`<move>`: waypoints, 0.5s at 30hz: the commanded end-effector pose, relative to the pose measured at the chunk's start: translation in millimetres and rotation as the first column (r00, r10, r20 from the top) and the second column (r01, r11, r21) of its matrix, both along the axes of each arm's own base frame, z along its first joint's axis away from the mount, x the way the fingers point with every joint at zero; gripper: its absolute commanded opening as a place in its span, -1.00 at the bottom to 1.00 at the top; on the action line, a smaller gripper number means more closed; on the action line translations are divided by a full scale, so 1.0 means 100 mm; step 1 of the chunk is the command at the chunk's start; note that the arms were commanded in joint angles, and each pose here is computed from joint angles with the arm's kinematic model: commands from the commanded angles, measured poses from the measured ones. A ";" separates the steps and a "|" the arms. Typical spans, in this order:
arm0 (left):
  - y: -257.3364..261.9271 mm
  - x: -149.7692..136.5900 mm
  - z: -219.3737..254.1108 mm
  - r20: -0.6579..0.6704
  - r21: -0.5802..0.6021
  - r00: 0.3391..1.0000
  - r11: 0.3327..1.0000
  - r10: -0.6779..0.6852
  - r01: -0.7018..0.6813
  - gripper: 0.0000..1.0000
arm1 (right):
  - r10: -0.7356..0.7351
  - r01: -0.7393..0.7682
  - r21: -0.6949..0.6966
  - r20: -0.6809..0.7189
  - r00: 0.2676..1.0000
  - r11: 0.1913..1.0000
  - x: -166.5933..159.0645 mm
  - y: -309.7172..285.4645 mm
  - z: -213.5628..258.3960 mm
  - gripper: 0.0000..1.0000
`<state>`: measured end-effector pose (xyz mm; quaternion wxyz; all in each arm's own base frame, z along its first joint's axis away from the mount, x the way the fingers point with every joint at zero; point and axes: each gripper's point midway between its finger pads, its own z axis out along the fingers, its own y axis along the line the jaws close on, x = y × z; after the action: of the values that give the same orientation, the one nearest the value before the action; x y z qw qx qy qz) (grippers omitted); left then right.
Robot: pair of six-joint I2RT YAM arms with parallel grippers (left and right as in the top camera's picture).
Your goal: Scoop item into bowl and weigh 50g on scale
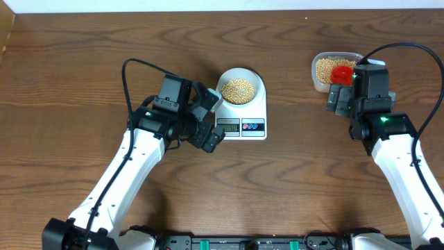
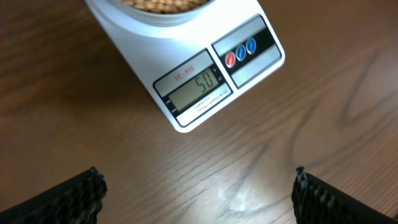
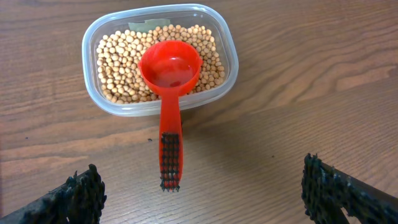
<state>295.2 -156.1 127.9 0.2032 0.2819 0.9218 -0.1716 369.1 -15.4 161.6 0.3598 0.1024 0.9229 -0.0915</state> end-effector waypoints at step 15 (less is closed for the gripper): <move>-0.13 -0.09 -0.13 0.011 0.118 0.968 0.961 0.252 -0.251 0.96 | -0.002 0.002 -0.016 0.037 0.999 1.000 0.03 -0.02 0.16 0.99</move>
<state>284.9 -181.0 119.7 0.1975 0.2225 0.9457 -0.1308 369.1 -15.4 161.6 0.3598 0.1024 0.9229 -0.0915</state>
